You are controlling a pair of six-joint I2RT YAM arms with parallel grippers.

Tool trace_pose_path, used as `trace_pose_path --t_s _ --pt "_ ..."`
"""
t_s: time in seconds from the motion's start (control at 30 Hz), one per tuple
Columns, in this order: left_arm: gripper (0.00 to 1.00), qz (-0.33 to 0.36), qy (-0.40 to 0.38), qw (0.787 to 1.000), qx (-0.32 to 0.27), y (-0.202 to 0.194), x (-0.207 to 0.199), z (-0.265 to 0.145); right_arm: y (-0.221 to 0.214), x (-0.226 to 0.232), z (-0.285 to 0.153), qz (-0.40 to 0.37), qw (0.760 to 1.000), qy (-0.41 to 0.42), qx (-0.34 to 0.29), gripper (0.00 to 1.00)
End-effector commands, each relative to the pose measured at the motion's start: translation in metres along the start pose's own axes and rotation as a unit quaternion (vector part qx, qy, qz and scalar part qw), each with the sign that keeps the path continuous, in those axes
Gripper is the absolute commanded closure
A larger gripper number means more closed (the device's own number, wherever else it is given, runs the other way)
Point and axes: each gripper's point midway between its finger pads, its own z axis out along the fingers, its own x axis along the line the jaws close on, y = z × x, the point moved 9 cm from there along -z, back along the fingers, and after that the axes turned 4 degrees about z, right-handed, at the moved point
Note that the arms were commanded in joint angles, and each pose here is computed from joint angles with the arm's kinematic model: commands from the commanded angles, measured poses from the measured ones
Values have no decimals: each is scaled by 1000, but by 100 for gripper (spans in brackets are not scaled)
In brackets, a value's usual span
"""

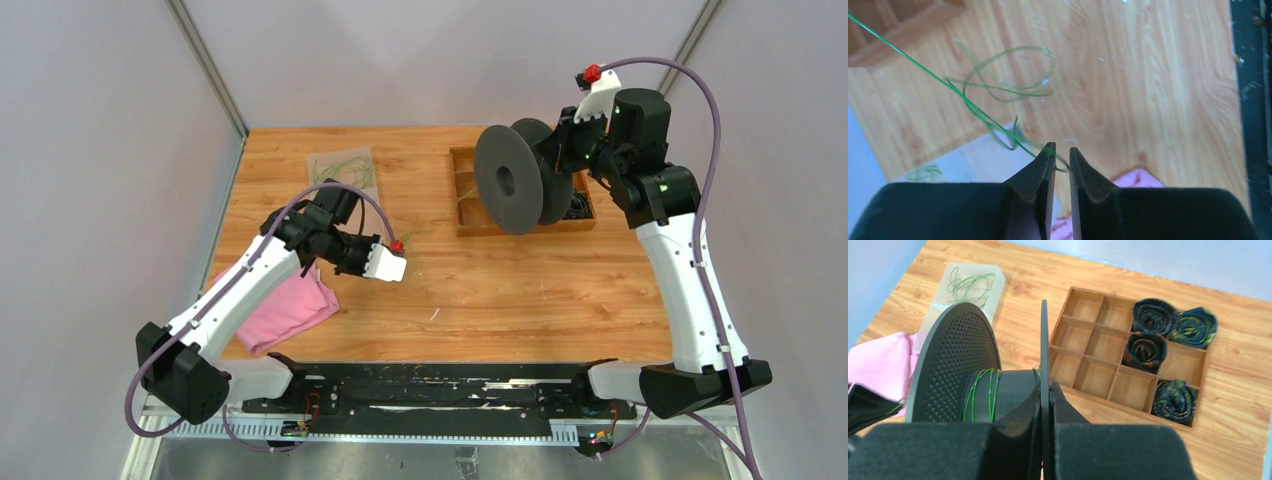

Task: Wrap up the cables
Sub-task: Wrap the cable around the cable reel.

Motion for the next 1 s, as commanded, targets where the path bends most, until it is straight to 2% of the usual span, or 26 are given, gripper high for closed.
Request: trace_pose_path --t_s 0.0,0.13,0.27,0.47,0.73,0.97 --pt "76 -42 -87 995 16 -2 -31 -10 45 -9 -12 -39 991 -42 -124 99" --pt "68 -45 -84 994 -50 12 -24 -9 43 -5 -11 -37 992 -22 -120 99" --pt "69 -47 -90 992 -73 16 -23 -6 44 -6 -16 -45 991 -32 -121 99" --pt "76 -43 -111 993 -16 -2 -35 2 47 -13 -23 -52 987 -77 -128 99" --pt "75 -41 -109 992 40 -14 -53 -4 49 -25 -24 -67 980 -136 -129 99" --pt "74 -42 -108 989 92 -22 -56 -12 56 -38 -32 -110 960 -207 -151 99"
